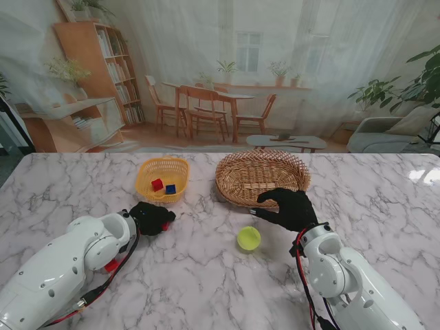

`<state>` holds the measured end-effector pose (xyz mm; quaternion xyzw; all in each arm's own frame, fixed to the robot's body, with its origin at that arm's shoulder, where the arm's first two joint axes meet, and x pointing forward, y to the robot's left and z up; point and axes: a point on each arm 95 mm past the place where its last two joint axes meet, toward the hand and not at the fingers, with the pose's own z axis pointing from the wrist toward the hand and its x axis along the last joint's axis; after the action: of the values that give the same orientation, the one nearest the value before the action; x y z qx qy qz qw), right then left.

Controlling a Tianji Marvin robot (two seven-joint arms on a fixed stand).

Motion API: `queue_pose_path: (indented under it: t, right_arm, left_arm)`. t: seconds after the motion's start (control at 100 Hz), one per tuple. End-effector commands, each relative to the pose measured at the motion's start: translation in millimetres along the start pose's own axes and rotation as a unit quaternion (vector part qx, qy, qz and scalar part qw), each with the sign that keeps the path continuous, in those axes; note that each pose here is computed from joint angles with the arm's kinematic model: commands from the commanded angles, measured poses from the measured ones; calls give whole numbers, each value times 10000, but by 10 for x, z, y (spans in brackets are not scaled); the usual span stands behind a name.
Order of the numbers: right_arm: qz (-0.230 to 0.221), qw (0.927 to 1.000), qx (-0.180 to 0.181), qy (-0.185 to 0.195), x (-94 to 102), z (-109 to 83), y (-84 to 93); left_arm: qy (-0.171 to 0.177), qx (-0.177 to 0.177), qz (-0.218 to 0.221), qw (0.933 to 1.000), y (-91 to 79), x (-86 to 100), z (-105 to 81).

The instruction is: Sort the blocks and the balls into two baskets

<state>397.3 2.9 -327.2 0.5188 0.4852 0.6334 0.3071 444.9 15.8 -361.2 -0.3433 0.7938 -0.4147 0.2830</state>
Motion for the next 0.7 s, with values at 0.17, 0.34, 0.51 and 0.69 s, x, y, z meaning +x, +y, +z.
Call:
queue_pose_path:
  t: [0.17, 0.34, 0.51, 0.69]
  right_arm:
    - [5, 10000, 10, -31, -6, -14, -13]
    - [6, 10000, 4, -31, -9, -15, -11]
    - [5, 10000, 4, -29, -11, -13, -13]
    - [8, 10000, -4, -32, -14, -15, -11]
  left_arm:
    - [22, -304, -58, 9995, 227, 46, 15]
    - [37, -274, -17, 9996, 243, 50, 28]
    - [68, -176, -9, 9998, 247, 51, 40]
    - [96, -83, -16, 9999, 215, 60, 11]
